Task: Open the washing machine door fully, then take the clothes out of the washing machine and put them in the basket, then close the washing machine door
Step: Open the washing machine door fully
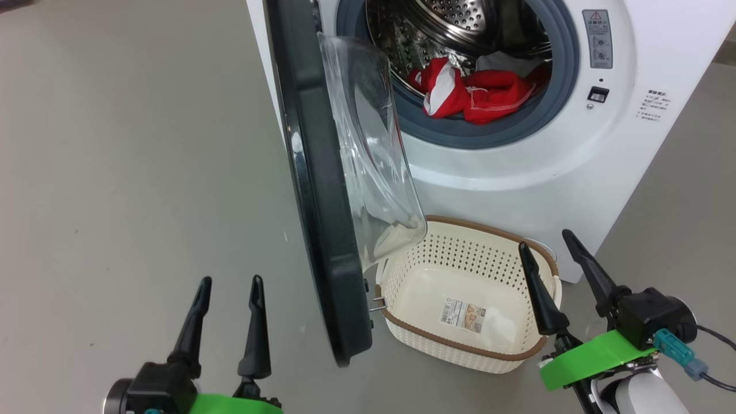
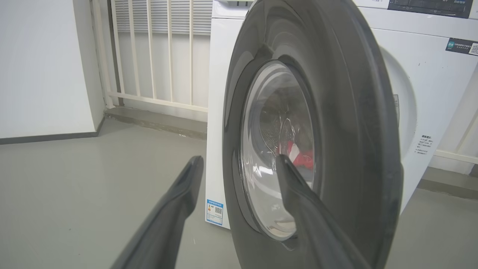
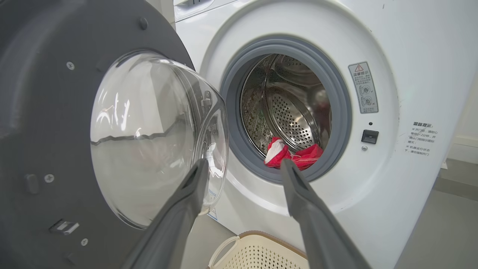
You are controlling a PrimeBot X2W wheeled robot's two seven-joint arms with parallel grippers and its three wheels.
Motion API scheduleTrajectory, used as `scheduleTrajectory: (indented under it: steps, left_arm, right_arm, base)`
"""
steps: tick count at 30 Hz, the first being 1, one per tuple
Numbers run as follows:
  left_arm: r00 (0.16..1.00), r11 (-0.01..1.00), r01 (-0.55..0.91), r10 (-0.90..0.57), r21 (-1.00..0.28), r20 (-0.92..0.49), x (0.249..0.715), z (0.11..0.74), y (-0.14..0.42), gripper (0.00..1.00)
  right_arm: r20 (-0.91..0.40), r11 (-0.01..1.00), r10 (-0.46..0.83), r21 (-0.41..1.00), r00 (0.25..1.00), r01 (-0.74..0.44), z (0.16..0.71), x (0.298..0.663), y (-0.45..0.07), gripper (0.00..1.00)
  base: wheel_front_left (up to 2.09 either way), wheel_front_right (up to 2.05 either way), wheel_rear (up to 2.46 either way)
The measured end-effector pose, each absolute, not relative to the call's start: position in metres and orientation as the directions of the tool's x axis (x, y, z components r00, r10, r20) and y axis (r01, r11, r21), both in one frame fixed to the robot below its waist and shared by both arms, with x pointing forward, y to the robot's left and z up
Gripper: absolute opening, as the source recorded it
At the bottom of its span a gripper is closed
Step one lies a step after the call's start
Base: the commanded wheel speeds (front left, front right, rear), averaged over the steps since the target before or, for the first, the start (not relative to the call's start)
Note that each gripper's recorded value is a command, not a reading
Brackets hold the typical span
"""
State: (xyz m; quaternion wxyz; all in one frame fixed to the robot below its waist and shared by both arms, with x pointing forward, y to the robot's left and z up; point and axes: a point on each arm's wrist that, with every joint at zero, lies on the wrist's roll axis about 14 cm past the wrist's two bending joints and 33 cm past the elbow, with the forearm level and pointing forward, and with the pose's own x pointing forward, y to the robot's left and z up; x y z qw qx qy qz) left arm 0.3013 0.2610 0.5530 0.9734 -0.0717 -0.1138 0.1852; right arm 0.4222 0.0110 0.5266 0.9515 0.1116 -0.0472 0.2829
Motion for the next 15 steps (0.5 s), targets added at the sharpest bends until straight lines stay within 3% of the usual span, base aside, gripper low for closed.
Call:
scheduleTrajectory:
  steps: [10,12,15]
  left_arm:
    - [0.907,0.917,-0.354,0.385,-0.186,0.169,0.295,0.543,0.262,1.0]
    - [0.909,0.917,-0.354,0.384,-0.185,0.162,0.296,0.541,0.261,0.0]
    - [0.91,0.917,-0.354,0.383,-0.184,0.158,0.296,0.54,0.261,0.0]
  right_arm:
    - [0.15,0.817,0.523,0.193,0.839,-0.544,0.526,0.417,0.008,1.0]
    - [0.149,0.817,0.523,0.194,0.839,-0.543,0.526,0.417,0.008,1.0]
    - [0.146,0.816,0.524,0.195,0.839,-0.543,0.525,0.417,0.008,1.0]
  base:
    - [0.0,0.0,0.0]
    - [0.0,0.0,0.0]
    - [0.0,0.0,0.0]
